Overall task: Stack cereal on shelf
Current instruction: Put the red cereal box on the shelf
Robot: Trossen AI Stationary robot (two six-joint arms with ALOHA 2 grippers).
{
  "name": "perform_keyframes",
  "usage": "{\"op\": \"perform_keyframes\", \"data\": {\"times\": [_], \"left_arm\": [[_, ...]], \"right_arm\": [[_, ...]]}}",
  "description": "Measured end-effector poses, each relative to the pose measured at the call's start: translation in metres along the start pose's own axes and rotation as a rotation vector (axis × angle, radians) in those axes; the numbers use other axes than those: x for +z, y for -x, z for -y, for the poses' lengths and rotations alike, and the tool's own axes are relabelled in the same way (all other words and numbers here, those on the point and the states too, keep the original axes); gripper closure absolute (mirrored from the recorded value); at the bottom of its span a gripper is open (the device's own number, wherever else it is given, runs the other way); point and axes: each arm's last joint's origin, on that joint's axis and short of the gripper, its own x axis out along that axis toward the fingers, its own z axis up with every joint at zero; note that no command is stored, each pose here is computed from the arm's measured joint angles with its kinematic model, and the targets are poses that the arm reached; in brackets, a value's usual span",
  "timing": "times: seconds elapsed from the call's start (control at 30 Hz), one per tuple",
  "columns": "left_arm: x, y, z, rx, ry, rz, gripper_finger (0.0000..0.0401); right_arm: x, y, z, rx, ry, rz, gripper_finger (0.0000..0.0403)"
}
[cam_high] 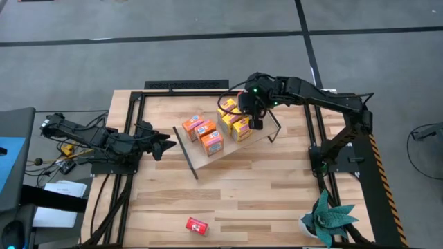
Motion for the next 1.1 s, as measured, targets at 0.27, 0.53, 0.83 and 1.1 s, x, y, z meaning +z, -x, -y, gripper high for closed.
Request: {"op": "perform_keyframes", "data": {"times": [0.27,0.53,0.83,1.1], "left_arm": [[0.000,0.000,0.000,0.000,-0.003,0.000,0.0097],[0.000,0.000,0.000,0.002,-0.011,-0.001,0.0097],[0.000,0.000,0.000,0.003,-0.040,-0.002,0.0097],[0.000,0.000,0.000,0.002,-0.047,-0.002,0.0097]], "right_arm": [[0.010,0.022,-0.003,-0.062,0.015,-0.002,0.0384],[-0.001,0.031,-0.027,0.026,-0.009,-0.183,0.0374],[-0.003,0.027,-0.035,0.003,-0.021,-0.214,0.0385],[0.007,0.025,-0.032,-0.027,-0.044,-0.107,0.0367]]}}
